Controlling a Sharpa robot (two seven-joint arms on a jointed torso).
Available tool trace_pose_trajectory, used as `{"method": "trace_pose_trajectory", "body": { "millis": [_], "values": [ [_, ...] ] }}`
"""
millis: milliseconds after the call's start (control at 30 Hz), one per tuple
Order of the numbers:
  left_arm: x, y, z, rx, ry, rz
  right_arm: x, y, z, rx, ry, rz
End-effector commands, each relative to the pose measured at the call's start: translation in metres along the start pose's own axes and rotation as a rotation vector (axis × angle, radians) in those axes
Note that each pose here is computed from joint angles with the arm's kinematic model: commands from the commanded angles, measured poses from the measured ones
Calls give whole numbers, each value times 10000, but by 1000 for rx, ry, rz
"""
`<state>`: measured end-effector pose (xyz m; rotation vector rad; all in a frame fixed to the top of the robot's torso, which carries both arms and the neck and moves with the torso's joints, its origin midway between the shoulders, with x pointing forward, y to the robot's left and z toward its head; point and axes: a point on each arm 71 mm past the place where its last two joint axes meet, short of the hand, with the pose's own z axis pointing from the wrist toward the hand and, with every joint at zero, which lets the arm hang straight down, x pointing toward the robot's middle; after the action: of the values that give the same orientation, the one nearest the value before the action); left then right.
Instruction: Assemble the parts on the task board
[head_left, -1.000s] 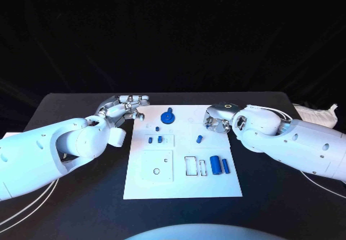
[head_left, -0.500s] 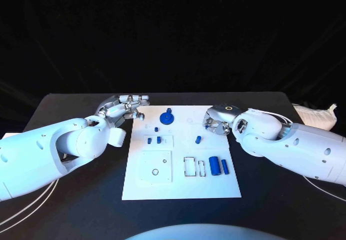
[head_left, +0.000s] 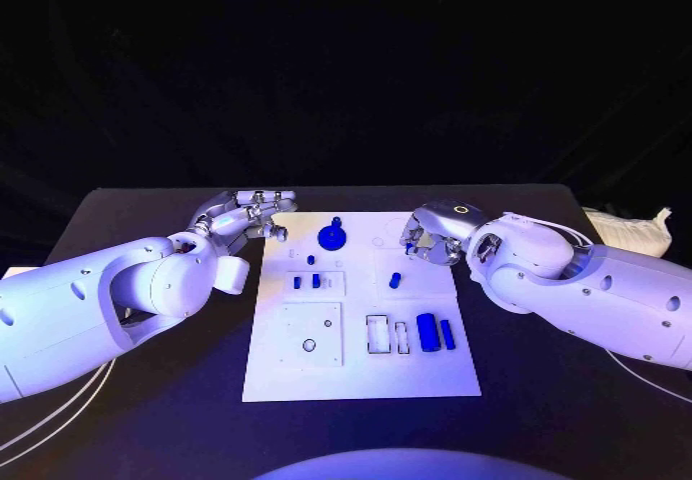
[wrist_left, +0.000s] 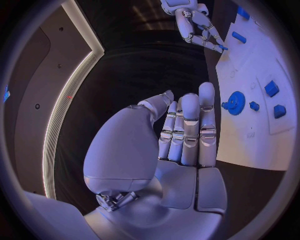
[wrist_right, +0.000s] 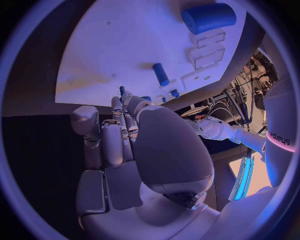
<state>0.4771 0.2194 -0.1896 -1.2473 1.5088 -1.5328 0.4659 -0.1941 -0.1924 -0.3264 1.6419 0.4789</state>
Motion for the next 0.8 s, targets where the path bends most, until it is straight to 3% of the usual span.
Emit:
{"method": "trace_pose_trajectory", "body": {
  "millis": [33,333,567,800],
  "values": [
    [24,-16,-1,18,26,-13,-46,116,-11,-24,-24,35],
    [17,-17,-1,19,24,-14,-58,580,-46,-144,-34,98],
    [45,-14,6,19,31,-16,83,993,-77,-245,-8,147],
    [70,-11,14,18,36,-18,281,1193,-67,-289,26,160]
  ]
}}
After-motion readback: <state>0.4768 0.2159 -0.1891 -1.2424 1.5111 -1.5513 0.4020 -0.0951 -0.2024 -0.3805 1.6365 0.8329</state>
